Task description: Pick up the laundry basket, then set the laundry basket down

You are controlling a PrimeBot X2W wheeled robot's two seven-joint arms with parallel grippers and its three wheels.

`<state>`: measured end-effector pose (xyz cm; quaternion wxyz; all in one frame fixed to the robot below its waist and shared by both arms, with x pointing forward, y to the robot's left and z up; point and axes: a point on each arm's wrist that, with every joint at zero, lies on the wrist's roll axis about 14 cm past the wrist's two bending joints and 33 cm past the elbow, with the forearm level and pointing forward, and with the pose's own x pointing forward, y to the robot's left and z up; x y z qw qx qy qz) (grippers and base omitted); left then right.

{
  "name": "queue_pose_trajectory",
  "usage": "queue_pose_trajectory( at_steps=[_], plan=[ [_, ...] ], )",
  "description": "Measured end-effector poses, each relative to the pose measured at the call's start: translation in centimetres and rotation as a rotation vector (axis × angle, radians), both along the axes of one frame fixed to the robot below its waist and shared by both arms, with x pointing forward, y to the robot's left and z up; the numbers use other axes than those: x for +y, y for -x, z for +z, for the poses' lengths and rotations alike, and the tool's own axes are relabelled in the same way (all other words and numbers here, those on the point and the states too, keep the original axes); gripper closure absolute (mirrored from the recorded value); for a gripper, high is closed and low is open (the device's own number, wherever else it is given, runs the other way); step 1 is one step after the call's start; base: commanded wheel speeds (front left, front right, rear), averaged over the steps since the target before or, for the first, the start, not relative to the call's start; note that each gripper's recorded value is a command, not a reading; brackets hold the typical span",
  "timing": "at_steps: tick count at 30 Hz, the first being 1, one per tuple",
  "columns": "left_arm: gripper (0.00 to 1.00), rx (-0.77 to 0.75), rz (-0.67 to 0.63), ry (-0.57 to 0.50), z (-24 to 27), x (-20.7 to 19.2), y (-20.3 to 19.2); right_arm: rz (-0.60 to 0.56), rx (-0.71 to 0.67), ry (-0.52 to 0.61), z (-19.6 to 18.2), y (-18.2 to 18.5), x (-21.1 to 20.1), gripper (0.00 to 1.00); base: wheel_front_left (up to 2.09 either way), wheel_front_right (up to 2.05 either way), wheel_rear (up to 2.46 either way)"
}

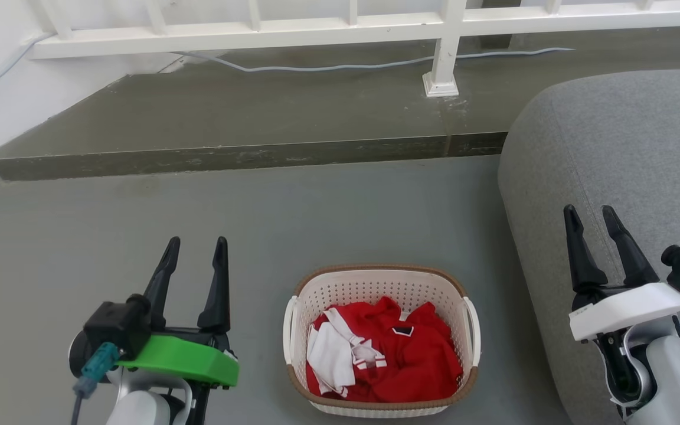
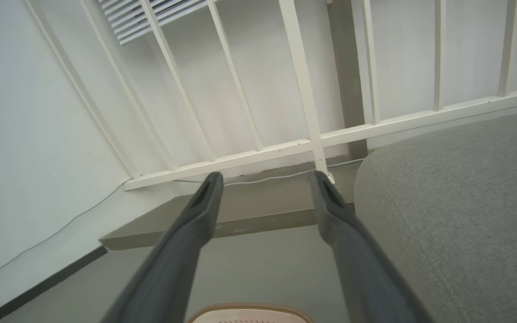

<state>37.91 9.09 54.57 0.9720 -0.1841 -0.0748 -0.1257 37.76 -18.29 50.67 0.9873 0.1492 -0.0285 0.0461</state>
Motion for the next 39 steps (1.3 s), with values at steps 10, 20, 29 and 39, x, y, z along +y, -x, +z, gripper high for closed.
queue_pose_trajectory(
  at_steps=[10, 20, 29, 39],
  plan=[
    [0.00, -0.018, -0.010, -0.031, 0.2, -0.6, 0.1, -0.006, 0.007, 0.031, -0.4, 0.1, -0.1, 0.00, 0.00, 0.00, 0.00],
    [0.00, -0.017, -0.006, -0.031, 0.2, -0.6, 0.1, -0.011, 0.019, 0.033, -0.8, 0.2, -0.1, 0.00, 0.00, 0.00, 0.00],
    [0.00, -0.010, -0.010, -0.031, 0.0, -0.7, -0.1, -0.012, 0.035, 0.033, -1.4, 0.2, 0.0, 0.00, 0.00, 0.00, 0.00],
    [0.00, 0.036, -0.033, -0.029, -1.6, -1.7, -0.9, -0.030, 0.076, 0.031, -2.8, -0.1, -0.8, 0.00, 0.00, 0.00, 0.00]
  ],
)
